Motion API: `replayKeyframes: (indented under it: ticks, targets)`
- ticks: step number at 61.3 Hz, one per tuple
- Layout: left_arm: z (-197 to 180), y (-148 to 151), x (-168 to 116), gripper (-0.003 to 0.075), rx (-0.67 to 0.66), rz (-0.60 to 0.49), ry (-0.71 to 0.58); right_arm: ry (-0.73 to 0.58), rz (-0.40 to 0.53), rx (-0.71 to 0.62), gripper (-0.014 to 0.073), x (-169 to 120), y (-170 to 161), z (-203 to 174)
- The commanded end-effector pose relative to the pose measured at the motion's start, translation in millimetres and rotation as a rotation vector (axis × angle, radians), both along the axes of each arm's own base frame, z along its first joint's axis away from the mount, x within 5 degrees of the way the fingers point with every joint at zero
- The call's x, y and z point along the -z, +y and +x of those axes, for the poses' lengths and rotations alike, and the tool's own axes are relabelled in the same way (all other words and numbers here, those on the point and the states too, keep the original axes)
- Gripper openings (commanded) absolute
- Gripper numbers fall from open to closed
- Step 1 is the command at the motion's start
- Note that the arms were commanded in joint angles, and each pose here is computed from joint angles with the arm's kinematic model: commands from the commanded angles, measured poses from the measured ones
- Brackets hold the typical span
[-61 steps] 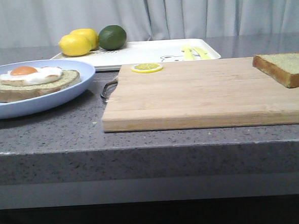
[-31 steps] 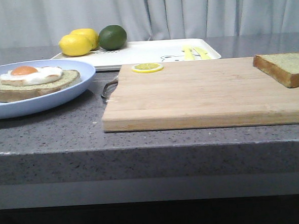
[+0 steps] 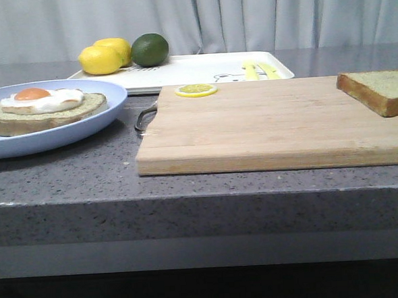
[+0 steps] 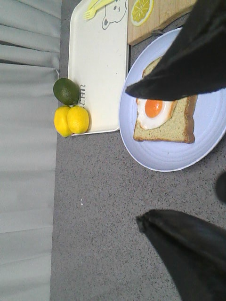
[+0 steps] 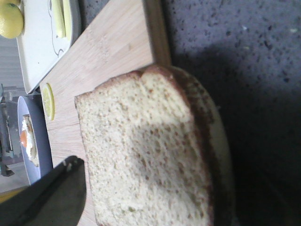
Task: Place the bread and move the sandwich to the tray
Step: 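Grasp the bread slice edge with the right gripper and lift it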
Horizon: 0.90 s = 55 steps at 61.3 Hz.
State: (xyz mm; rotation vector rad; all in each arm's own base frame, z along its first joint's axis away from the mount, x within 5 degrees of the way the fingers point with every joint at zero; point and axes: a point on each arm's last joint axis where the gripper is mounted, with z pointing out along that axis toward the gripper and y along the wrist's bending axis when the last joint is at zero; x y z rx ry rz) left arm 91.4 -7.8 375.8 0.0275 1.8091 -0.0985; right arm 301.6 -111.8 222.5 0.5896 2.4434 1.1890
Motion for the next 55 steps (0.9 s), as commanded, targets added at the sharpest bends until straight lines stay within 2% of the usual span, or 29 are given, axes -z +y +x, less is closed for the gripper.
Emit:
replayKeyframes:
  ticks: [1, 8, 14, 23, 31, 38, 55]
  targets:
    - [1.0, -0.7, -17.1, 0.0489, 0.007, -0.005, -0.102, -0.035, 0.07, -0.096, 0.0611, -15.9, 7.3, -4.6]
    - [1.0, -0.7, -17.1, 0.0489, 0.007, -0.005, -0.102, -0.034, 0.069, -0.097, 0.0591, -15.7, 7.4, -4.7]
    - [1.0, -0.7, -17.1, 0.0489, 0.007, -0.005, -0.102, -0.033, 0.069, -0.098, 0.0491, -15.7, 7.3, -4.8]
    - [1.0, -0.7, -17.1, 0.0489, 0.007, -0.005, -0.102, -0.032, 0.069, -0.098, 0.0277, -15.7, 7.3, -4.8]
    - [1.0, -0.7, -17.1, 0.0489, 0.007, -0.005, -0.102, -0.029, 0.071, -0.09, 0.0174, -18.5, 8.0, -5.7]
    - [1.0, -0.7, -17.1, 0.0489, 0.007, -0.005, -0.102, -0.059, 0.05, -0.091, 0.0134, -29.9, 10.6, -9.6]
    - [1.0, -0.6, -17.1, 0.0489, 0.007, -0.003, -0.102, -0.201, -0.032, -0.092, 0.005, -78.0, 25.5, -29.2]
